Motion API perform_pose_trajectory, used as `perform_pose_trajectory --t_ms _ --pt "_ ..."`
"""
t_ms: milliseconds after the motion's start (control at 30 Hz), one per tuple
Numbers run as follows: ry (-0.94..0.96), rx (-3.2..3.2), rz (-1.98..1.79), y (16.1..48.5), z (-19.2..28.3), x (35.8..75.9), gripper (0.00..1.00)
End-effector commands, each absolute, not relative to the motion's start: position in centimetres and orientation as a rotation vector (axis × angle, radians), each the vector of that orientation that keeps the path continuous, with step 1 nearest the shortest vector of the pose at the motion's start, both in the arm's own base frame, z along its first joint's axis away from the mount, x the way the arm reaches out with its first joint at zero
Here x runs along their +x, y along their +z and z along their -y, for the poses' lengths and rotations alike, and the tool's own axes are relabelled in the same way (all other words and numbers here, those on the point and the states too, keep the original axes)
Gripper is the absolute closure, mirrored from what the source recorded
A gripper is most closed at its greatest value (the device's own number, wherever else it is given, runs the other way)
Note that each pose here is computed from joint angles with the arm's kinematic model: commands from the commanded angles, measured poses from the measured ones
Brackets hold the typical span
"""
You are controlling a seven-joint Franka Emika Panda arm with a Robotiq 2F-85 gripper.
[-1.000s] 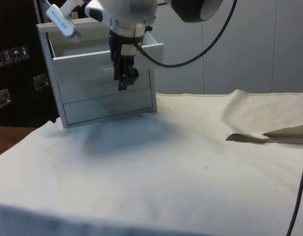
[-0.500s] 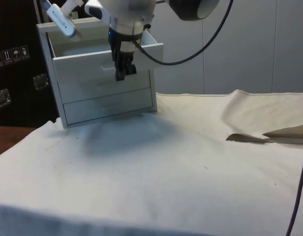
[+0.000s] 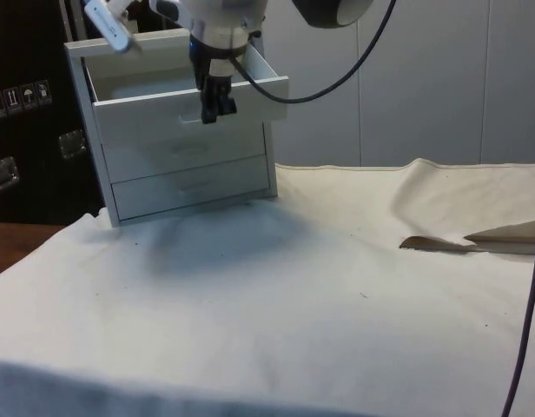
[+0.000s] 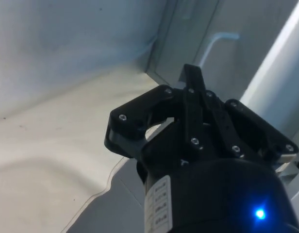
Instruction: Open the drawer, then close it.
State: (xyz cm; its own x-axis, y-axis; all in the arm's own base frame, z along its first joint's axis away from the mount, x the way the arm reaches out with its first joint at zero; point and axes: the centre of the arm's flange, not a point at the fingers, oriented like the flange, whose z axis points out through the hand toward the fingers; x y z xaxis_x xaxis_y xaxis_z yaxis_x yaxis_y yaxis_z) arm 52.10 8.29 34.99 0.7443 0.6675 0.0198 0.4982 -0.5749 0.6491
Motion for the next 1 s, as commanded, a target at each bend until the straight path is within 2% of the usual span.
perform_pose_trajectory --t_ms 0,967 --pt "0.353 2.293 -0.87 35.3 -7.8 52.3 1.0" --pt "0.377 2.266 -0.783 38.7 -4.0 55.3 1.0"
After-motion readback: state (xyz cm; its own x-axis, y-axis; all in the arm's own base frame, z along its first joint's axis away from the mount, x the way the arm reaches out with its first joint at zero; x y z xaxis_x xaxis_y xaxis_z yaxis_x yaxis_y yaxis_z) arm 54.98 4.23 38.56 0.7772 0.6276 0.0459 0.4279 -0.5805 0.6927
